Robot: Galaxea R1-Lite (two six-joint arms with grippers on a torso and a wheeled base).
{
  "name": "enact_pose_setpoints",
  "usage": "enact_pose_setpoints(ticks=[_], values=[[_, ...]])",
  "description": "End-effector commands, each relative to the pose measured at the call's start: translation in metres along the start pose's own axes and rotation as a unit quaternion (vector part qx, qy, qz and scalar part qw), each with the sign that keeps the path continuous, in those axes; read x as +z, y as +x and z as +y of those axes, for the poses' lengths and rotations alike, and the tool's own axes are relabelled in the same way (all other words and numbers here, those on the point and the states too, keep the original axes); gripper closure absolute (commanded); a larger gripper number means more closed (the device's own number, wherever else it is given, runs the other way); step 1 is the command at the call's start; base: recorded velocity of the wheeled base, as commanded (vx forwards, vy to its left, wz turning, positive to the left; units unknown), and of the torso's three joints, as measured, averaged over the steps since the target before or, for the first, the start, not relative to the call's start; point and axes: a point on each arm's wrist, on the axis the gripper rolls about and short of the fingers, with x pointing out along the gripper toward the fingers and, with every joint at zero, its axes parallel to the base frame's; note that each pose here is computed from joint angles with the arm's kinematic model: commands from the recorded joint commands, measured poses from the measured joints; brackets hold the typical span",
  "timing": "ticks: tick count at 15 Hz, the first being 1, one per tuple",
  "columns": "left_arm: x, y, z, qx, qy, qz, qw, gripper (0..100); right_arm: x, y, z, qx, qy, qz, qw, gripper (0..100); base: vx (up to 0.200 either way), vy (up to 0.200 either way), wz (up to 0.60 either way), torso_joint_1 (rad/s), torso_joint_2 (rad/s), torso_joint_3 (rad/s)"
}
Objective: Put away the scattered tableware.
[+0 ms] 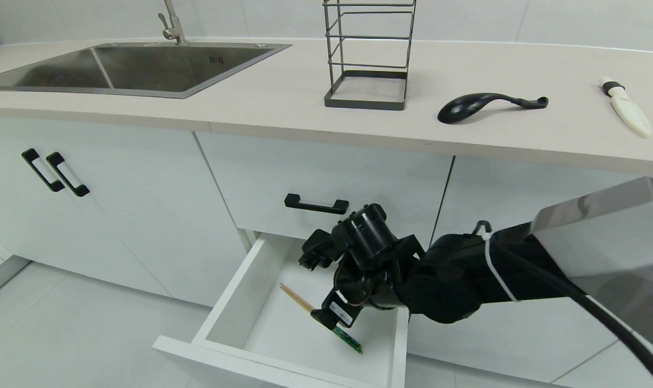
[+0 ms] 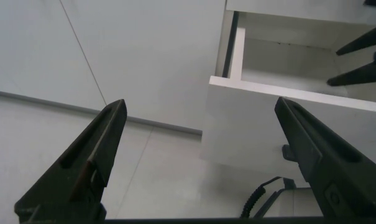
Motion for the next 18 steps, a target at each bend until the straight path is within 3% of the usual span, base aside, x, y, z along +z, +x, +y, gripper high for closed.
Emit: enact_pose_setpoints(ticks=[1,7,11,13,15,18], values=[[0.0,0.0,0.0,0.0,0.0,0.001,1.0,0,0.018,-0.033,0.004,0.0,-0.004,-0.038,0.999,0,0.0,0.0,0.0,0.0,0.0,0.0],[0.0,0.0,0.0,0.0,0.0,0.001,1.0,0,0.008,-0.081,0.006,0.002,-0.006,-0.055,0.998,0,0.0,0.0,0.0,0.0,0.0,0.0],[0.0,0.0,0.0,0.0,0.0,0.001,1.0,0,-0.017,-0.108,0.011,0.013,-0.006,-0.085,0.996,0,0.0,0.0,0.0,0.0,0.0,0.0],[0.0,0.0,0.0,0.0,0.0,0.001,1.0,0,-0.03,-0.122,0.014,0.056,-0.008,-0.152,0.987,0,0.0,0.0,0.0,0.0,0.0,0.0],[0.0,0.0,0.0,0.0,0.0,0.001,1.0,0,-0.046,-0.122,0.014,0.043,-0.001,-0.202,0.978,0,0.0,0.0,0.0,0.0,0.0,0.0],[0.0,0.0,0.0,0.0,0.0,0.001,1.0,0,-0.063,-0.137,0.014,0.066,0.024,-0.248,0.966,0,0.0,0.0,0.0,0.0,0.0,0.0]])
